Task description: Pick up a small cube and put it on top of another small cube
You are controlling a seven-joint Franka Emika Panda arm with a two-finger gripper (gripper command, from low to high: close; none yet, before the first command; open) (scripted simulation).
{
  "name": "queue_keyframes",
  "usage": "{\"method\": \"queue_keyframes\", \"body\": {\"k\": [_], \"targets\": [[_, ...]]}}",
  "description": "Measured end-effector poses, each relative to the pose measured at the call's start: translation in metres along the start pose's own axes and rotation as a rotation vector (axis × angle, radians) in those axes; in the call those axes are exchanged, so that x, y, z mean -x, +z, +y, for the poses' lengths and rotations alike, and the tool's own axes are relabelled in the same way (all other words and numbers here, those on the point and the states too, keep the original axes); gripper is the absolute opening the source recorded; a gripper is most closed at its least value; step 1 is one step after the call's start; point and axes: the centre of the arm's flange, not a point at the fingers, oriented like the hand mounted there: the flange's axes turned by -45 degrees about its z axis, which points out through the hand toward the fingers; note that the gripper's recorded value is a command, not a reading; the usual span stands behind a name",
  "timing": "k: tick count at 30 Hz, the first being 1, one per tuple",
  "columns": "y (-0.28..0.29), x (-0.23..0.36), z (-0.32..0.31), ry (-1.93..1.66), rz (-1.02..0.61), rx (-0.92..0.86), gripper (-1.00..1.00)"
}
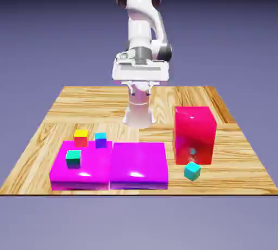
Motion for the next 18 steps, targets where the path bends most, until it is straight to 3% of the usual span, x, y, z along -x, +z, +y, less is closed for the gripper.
{"method": "queue_keyframes", "body": {"k": [9, 18], "targets": [[0.090, -0.022, -0.071, -0.213, -0.379, -0.050, 0.00], [0.175, -0.008, -0.150, -0.423, -0.740, -0.077, 0.00]]}}
